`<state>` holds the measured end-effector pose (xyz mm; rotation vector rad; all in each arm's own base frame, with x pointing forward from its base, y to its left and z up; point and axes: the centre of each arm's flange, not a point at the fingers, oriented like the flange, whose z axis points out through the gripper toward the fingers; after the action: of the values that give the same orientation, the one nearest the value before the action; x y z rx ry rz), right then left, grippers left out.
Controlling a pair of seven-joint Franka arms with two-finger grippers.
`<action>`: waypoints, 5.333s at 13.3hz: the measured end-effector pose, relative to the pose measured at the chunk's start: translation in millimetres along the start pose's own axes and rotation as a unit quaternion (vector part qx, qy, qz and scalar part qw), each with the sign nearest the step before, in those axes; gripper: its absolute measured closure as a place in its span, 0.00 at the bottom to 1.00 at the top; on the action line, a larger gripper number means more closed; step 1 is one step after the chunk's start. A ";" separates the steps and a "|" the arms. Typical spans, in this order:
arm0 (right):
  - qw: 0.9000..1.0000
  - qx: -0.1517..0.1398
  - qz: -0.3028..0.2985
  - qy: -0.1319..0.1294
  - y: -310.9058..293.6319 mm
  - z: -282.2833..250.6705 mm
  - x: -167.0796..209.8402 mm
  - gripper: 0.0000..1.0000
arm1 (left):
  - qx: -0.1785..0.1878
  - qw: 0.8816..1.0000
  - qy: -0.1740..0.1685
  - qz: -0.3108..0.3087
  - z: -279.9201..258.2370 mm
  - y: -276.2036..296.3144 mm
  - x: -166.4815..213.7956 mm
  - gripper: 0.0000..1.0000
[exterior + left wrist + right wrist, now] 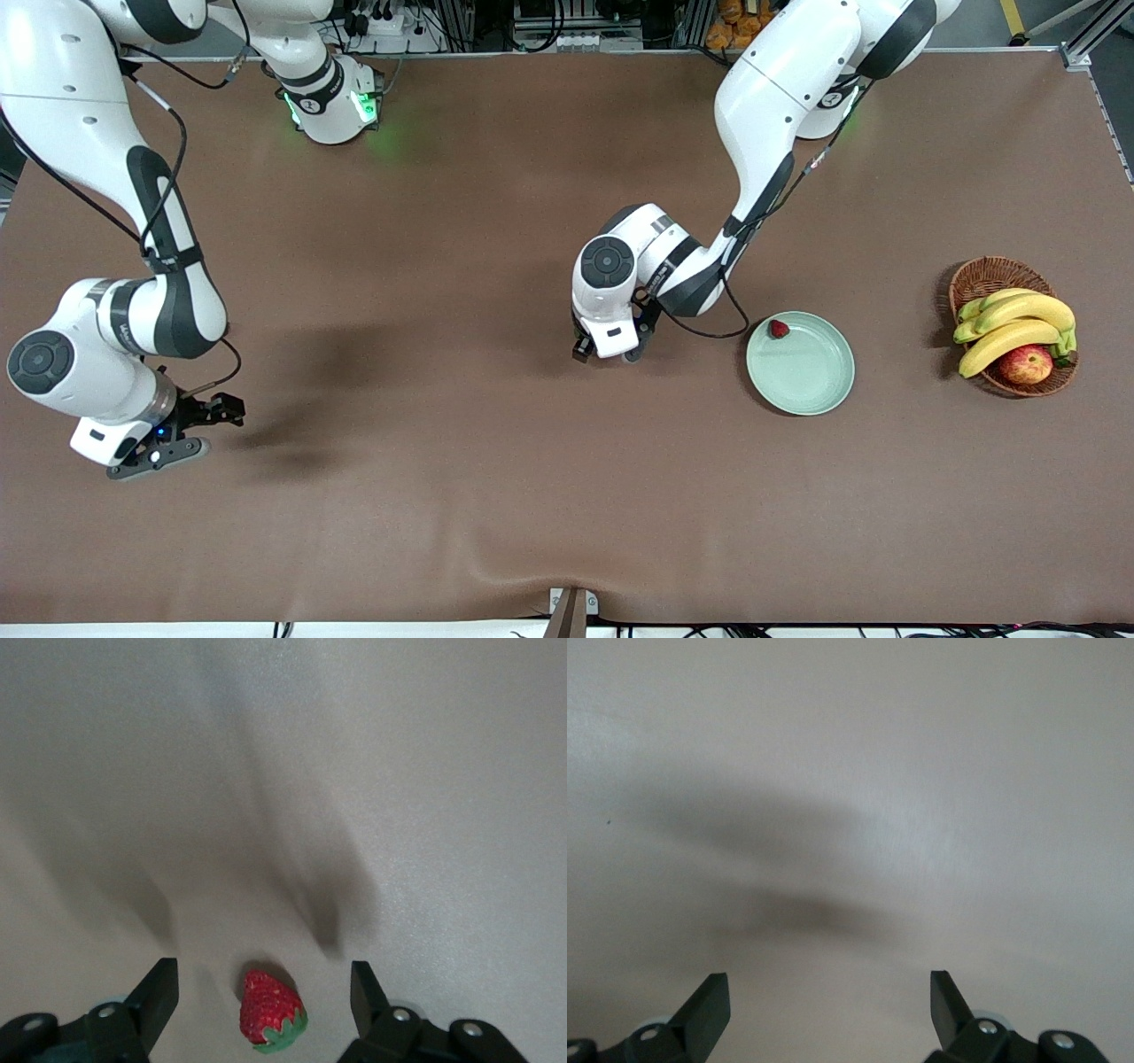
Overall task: Collect all strawberries into plate
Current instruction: 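Reach the left gripper to the strawberry while the right gripper reaches the last, then grasp the strawberry with the left gripper while the right gripper grasps the last, then place the strawberry on the plate with the left gripper while the right gripper carries, then release the last strawberry at mid-table with the right gripper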
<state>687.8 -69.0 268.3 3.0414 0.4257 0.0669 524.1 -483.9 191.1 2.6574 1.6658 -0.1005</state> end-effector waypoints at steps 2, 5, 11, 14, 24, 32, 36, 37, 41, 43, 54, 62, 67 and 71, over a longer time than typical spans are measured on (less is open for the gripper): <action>0.999 0.000 0.042 -0.022 17.1 6.6 -29.3 0.00 | 0.002 1.000 0.000 0.001 3.0 -1.5 -4.2 0.16; 0.994 0.011 0.096 -0.057 46.1 33.8 -77.6 0.00 | -0.003 1.000 -0.004 -0.002 9.7 1.8 -7.9 0.21; 0.976 0.026 0.200 -0.077 62.5 63.5 -149.8 0.00 | -0.007 1.000 -0.007 0.001 17.2 5.1 -15.7 0.48; 0.963 0.057 0.249 -0.084 67.3 73.9 -173.5 0.00 | -0.011 1.000 -0.002 0.011 15.5 6.8 -14.5 0.67; 0.953 0.080 0.276 -0.095 56.6 83.8 -186.5 0.00 | 0.018 0.995 0.043 0.083 -89.2 32.0 120.5 0.67; 0.952 0.079 0.279 -0.093 58.7 83.3 -187.6 0.67 | 0.091 0.979 0.023 0.182 -82.6 -10.5 254.8 0.67; 0.954 0.080 0.274 -0.090 55.5 82.0 -184.3 0.68 | 0.104 0.973 0.014 0.205 -72.1 -20.3 271.2 0.67; 0.956 0.080 0.268 -0.086 51.2 79.9 -179.2 0.68 | 0.104 0.973 0.013 0.208 -72.1 -20.6 273.0 0.67; 0.973 0.074 0.212 -0.057 5.6 54.2 -130.4 0.68 | 0.101 0.963 0.004 0.249 -76.4 -25.6 311.9 0.67; 0.981 0.071 0.174 -0.040 -30.9 37.9 -100.7 0.68 | 0.105 0.959 0.006 0.265 -75.4 -29.9 329.4 0.67; 0.994 0.094 -0.050 -0.003 -294.2 -10.2 -31.1 0.68 | 0.105 0.950 0.024 0.292 -41.0 -54.3 361.0 0.67; 0.965 0.147 -0.210 0.046 -501.3 -77.9 -41.6 0.68 | 0.104 0.945 0.040 0.309 -18.6 -73.2 371.3 0.49; 0.942 0.147 -0.294 0.072 -557.3 -48.3 -10.8 0.68 | 0.070 0.939 0.071 0.330 -79.4 -63.3 377.7 0.00; 0.931 0.155 -0.311 0.109 -577.8 -17.6 2.6 0.68 | 0.069 0.934 0.074 0.343 -115.9 -51.1 355.7 0.00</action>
<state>531.9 487.1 242.5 3.0242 1.5211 0.3276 638.6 -137.5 288.3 3.2424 0.6754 -0.0119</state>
